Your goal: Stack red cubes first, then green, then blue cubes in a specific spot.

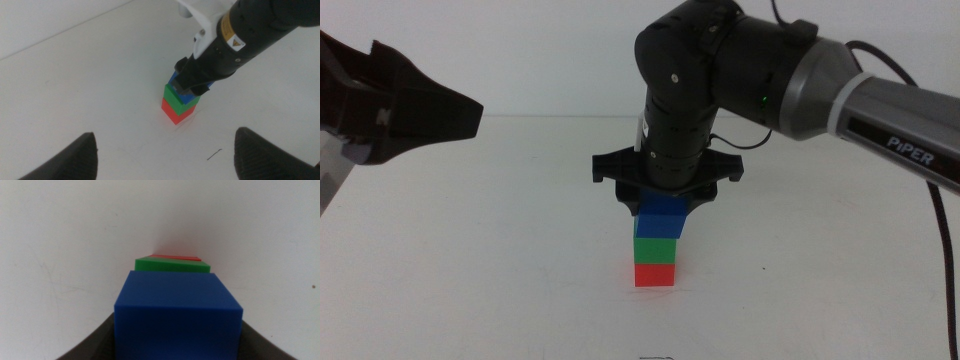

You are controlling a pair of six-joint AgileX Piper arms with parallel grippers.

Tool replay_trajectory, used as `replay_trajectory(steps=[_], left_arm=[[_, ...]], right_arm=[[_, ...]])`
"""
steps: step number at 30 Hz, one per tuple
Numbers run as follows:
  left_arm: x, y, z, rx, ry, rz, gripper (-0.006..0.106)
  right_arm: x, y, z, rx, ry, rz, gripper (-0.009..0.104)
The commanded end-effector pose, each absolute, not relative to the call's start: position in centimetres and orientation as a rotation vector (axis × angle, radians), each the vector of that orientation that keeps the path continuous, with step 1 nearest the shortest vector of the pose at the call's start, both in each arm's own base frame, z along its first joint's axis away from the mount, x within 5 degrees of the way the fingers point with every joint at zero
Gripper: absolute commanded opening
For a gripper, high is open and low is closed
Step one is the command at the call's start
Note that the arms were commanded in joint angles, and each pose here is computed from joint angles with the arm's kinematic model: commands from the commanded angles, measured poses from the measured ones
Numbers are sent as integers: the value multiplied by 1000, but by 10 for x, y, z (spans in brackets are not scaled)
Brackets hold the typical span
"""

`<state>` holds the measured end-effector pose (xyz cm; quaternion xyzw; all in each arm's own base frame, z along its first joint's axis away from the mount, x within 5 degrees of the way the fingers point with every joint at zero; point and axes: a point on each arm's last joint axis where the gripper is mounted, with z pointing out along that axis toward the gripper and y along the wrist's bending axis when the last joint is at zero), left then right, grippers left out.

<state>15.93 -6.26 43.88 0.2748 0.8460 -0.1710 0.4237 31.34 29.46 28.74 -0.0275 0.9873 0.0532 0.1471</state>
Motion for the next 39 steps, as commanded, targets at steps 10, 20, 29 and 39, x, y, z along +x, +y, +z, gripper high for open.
replay_trajectory(steps=[10,20,29,39], left_arm=[[157,-64,452,649,2029,-455,94],[157,-64,452,649,2029,-455,94],[157,-64,452,649,2029,-455,94],[157,-64,452,649,2029,-455,94]], right_arm=[[308,290,315,-73,2762,153,1],[312,294,311,-75,2737,179,12],[314,297,310,-95,2717,199,28],[312,293,325,-151,2694,199,76]])
